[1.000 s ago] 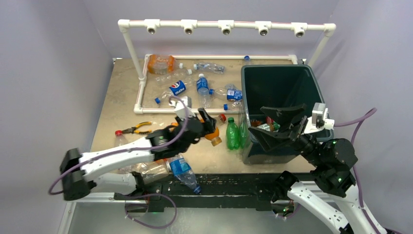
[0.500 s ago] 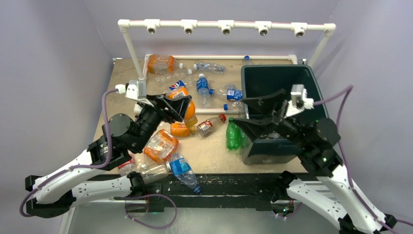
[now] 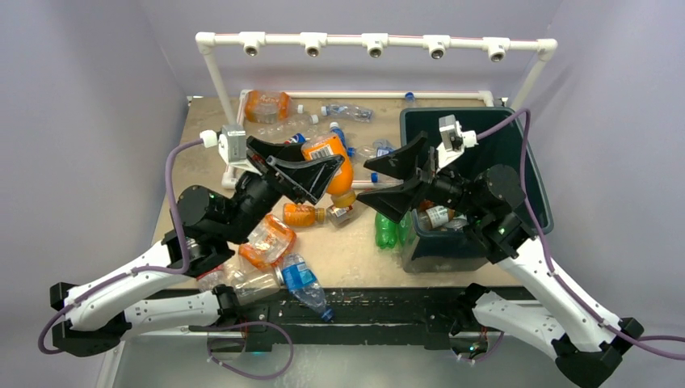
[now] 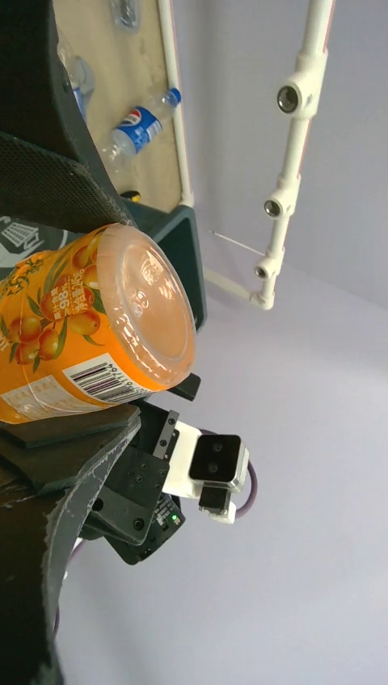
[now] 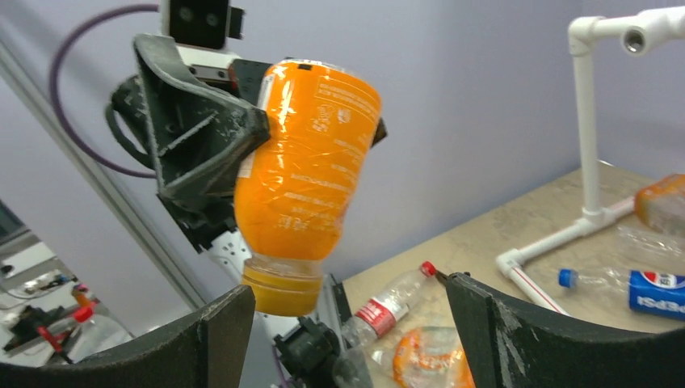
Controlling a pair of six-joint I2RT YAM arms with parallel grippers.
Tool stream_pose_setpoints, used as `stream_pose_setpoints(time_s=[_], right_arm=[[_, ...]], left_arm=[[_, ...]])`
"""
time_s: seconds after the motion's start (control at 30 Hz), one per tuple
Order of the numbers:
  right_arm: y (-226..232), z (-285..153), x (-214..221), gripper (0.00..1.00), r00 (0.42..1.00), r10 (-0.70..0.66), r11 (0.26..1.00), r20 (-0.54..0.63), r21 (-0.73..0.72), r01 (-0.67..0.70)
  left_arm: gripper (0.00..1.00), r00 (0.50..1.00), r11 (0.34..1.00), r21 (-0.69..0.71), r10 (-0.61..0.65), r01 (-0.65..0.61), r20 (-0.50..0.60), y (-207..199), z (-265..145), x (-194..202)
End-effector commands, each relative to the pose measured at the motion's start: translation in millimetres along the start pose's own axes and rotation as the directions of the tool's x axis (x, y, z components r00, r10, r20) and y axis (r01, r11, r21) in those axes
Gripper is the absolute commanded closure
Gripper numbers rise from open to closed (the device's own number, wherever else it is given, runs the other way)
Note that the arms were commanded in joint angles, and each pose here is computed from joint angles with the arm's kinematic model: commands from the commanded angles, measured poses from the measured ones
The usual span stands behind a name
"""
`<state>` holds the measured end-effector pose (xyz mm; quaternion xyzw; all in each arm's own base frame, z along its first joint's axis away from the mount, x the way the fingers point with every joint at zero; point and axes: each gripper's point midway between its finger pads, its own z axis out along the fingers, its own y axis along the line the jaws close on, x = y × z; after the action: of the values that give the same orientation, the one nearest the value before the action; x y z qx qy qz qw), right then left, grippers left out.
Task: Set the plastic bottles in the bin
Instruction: Place the plastic bottle in the trash bin.
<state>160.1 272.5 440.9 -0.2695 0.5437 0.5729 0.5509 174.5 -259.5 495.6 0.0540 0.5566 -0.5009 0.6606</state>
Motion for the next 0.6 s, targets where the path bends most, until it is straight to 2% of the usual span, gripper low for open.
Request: stream_pose_setpoints(time_s=[0.0, 0.27, 0.47, 0.57], right_arm=[[33.8, 1.2, -35.0, 0.05, 0.996, -0.007, 0.992, 0.092, -0.126, 0.019], [37.1, 13.7, -31.8, 0.04, 0.995, 0.057, 0.987, 0.076, -0.153, -0.045], [36.6, 20.1, -20.6, 0.08, 0.995, 0.097, 0.985, 0.034, -0.146, -0.092], [35.9, 23.8, -16.8, 0.13, 0.993, 0.116, 0.984, 0.024, -0.138, -0.112]], left_arm=[[1.0, 0.995, 0.993, 0.115, -0.041, 0.03, 0.095, -27.1, 9.0, -25.1], [1.0, 0.993, 0.991, 0.131, -0.048, 0.034, 0.104, -30.4, 19.0, -18.6], [1.0, 0.992, 0.991, 0.131, -0.045, 0.029, 0.121, -29.0, 20.1, -17.7], [1.0, 0.992, 0.991, 0.131, -0.046, 0.03, 0.121, -28.0, 21.2, -14.3]])
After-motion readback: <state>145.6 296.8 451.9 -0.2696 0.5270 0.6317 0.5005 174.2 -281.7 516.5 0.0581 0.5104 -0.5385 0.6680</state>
